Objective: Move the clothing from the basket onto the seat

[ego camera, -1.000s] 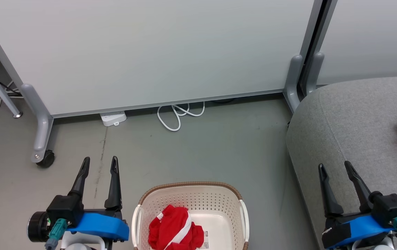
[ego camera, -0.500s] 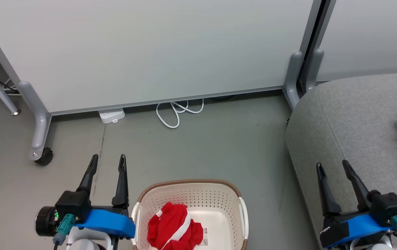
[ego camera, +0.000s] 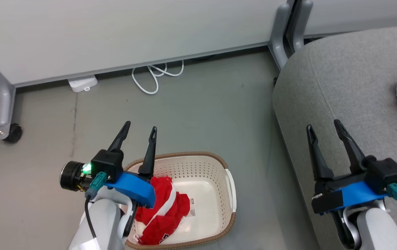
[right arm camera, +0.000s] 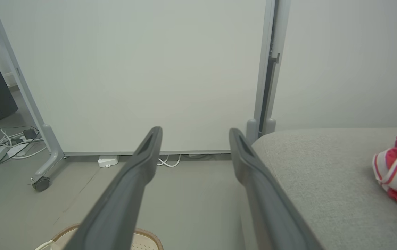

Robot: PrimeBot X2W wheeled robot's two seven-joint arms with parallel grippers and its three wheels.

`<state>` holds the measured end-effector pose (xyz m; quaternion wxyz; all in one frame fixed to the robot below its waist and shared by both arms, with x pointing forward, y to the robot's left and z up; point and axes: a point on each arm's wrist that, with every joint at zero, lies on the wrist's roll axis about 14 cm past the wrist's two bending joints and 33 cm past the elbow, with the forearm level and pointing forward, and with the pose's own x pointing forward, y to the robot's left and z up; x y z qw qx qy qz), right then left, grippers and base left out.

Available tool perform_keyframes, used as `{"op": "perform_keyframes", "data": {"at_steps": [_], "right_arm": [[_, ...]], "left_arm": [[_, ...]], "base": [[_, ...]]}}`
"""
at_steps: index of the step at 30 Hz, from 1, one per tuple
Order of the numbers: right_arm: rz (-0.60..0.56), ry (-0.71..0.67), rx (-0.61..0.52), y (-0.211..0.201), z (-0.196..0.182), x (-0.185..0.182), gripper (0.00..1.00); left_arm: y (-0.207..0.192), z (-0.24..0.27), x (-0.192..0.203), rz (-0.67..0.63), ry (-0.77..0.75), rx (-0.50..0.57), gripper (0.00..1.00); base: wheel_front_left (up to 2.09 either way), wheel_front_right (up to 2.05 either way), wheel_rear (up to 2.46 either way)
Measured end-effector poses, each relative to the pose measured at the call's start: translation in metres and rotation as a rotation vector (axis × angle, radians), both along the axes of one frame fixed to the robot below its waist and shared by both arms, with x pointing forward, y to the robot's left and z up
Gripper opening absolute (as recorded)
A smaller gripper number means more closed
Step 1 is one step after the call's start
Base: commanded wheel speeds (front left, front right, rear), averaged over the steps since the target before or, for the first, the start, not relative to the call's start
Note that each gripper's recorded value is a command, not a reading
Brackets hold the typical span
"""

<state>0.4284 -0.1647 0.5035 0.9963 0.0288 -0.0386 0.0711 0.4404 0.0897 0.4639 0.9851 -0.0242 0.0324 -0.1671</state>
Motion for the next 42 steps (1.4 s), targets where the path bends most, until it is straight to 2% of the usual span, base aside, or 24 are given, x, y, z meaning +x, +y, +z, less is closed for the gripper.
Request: {"op": "perform_keyframes", "data": {"at_steps": [8, 17, 29, 42], "right_arm": [[-0.019, 0.019, -0.032, -0.013, -0.013, 0.025, 1.0], [-0.039, 0.059, -0.059, -0.025, -0.038, 0.05, 1.0], [-0.015, 0.113, -0.084, -0.021, -0.083, 0.088, 1.0], [0.012, 0.169, -0.104, -0.016, -0.135, 0.112, 1.0]], "left_arm": [[-0.042, -0.064, 0.017, -0.179, 0.155, 0.077, 1.0], [-0.064, -0.148, 0.019, -0.318, 0.353, 0.16, 1.0], [-0.06, -0.255, 0.003, -0.44, 0.609, 0.301, 1.0], [-0.027, -0.339, -0.024, -0.448, 0.85, 0.39, 1.0]], "base": [[0.0, 0.0, 0.0], [0.0, 0.0, 0.0], [0.0, 0.0, 0.0], [0.0, 0.0, 0.0]]}}
